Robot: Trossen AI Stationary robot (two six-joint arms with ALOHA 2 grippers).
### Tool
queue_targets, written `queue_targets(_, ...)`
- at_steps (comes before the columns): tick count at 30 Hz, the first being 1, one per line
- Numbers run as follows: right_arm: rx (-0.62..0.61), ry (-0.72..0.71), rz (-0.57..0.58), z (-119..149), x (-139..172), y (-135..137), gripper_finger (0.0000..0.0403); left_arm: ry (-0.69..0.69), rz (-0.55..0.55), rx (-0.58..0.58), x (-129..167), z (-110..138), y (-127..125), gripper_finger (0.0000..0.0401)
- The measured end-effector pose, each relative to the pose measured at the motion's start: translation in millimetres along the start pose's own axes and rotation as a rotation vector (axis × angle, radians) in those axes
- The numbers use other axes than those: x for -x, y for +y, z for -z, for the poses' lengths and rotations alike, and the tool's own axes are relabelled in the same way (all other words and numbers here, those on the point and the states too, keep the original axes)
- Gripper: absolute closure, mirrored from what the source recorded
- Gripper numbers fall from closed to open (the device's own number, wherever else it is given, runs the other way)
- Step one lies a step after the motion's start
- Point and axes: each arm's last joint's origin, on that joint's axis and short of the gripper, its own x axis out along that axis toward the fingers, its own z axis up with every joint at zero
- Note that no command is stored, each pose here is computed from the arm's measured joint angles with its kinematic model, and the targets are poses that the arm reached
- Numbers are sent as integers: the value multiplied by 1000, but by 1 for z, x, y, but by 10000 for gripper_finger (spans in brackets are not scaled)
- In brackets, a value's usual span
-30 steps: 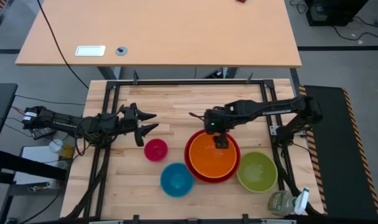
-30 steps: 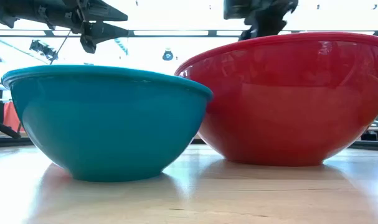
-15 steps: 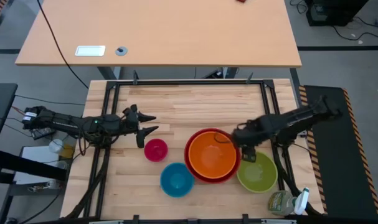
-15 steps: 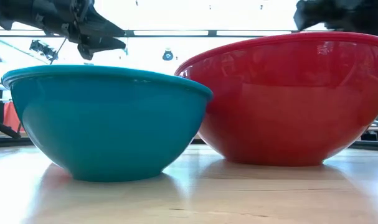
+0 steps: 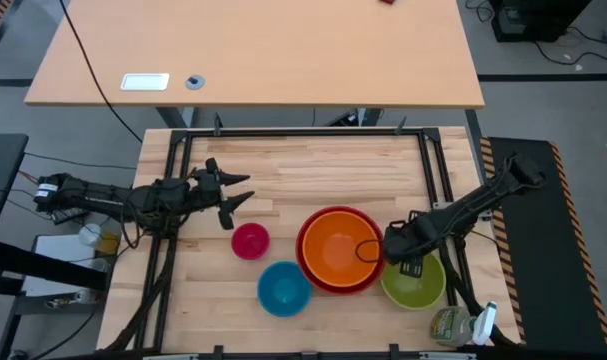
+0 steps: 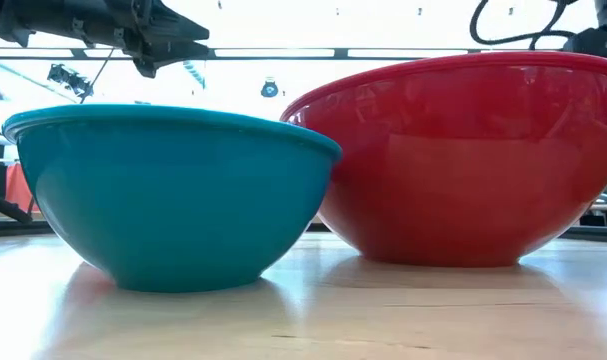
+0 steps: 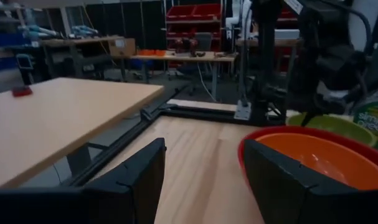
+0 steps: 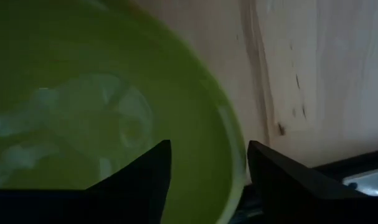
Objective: Nest bowls inside each other
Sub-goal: Stack the green bowl on top of the orange bowl
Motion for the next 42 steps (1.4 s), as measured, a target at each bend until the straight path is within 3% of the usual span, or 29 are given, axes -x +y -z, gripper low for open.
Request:
queue_targets(8,43,66,77,-4,-23,1,295,-14,-27,-6,-1,-1,4,182)
queue_targets(12,68,113,37,-4,-24,3,356,-13,-28,-6,-1,-1,4,182)
queue_targets(24,78,31,-28,7,27,-7,380,-13,-28,-5,-1,-1,4,182)
queue_targets(33,56,-97,-392,22,83,-19,380,-19,-28,-3,-1,-2,4,182)
queue_targets(37,8,-266,-383,17,100,-29,373,-30,-28,2,-1,-3,4,182)
queue_targets(42,-142,-555,-261,-11,110,-43,372,-42,-28,12,-1,-4,4,182)
